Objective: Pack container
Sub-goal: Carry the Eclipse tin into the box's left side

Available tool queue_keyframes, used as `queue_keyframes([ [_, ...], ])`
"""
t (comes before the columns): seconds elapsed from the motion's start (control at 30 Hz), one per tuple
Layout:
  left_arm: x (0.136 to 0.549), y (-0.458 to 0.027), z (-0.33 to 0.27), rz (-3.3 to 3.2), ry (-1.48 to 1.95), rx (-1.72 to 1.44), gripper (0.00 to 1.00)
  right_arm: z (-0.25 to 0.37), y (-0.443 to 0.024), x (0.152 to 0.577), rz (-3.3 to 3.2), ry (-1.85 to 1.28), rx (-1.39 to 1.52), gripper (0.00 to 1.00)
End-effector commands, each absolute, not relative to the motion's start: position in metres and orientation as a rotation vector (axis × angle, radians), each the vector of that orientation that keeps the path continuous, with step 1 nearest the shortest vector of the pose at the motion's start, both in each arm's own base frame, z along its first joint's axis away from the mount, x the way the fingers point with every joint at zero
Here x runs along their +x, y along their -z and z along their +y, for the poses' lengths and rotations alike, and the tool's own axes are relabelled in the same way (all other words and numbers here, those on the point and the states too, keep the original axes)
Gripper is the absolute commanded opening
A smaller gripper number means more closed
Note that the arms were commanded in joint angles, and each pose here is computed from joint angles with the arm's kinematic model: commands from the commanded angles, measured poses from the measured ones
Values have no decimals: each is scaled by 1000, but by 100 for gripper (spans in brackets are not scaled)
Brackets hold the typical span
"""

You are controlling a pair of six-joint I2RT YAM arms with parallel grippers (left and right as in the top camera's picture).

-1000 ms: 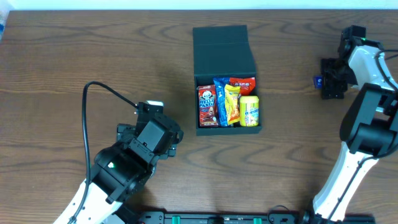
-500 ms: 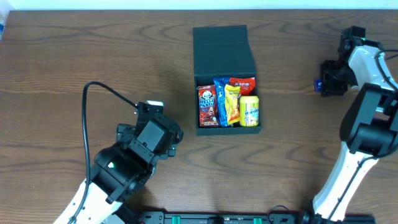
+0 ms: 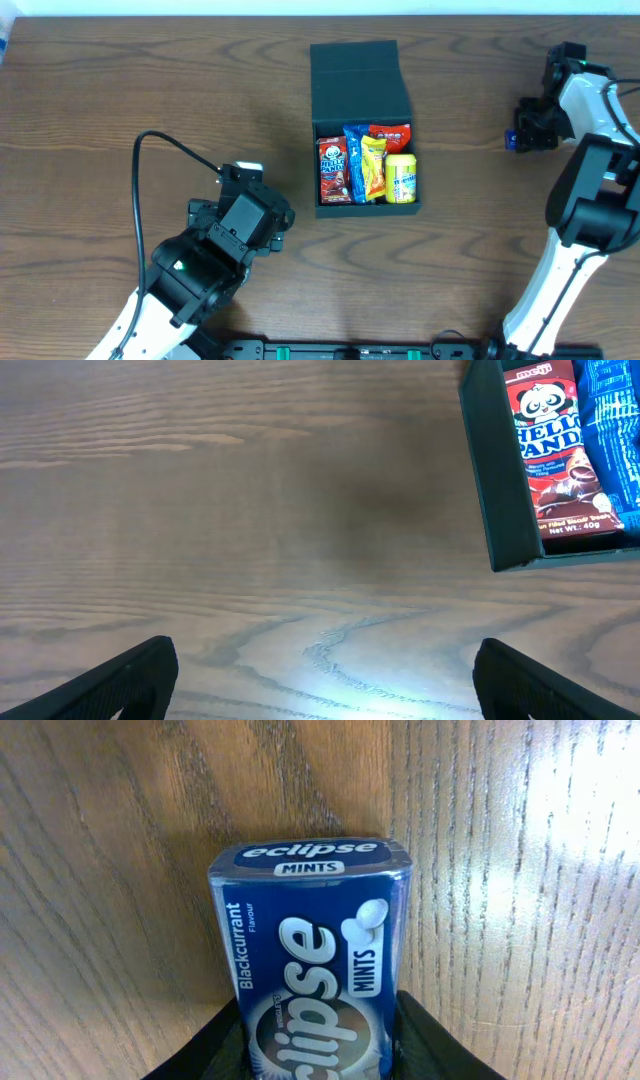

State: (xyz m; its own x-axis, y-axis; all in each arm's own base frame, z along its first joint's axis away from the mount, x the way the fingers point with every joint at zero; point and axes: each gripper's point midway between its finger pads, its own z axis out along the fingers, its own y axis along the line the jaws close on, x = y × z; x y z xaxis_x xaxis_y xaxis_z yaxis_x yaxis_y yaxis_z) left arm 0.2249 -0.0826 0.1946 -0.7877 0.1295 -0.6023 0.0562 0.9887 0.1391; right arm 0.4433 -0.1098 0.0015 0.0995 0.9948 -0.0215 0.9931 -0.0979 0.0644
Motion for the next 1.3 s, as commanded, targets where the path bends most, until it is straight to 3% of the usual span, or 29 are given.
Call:
queue_keyframes([
  [0.0, 225, -194, -79, 2477, -177, 136, 95, -104, 5, 446, 2091, -25, 2269, 32],
  [0.5, 225, -194, -79, 2477, -177, 136, 95, -85, -7, 441, 2169, 101, 2146, 2],
  [0.73, 225, -194, -79, 2477, -177, 136, 95, -66, -44, 450, 2275, 59, 1926, 1],
  [1.03, 225, -194, -79, 2477, -177, 136, 95, -32, -148, 455, 2415, -68, 1394, 1],
  [1.27, 225, -194, -79, 2477, -177, 136, 95, 63, -237, 399, 2617, -97, 608, 1],
])
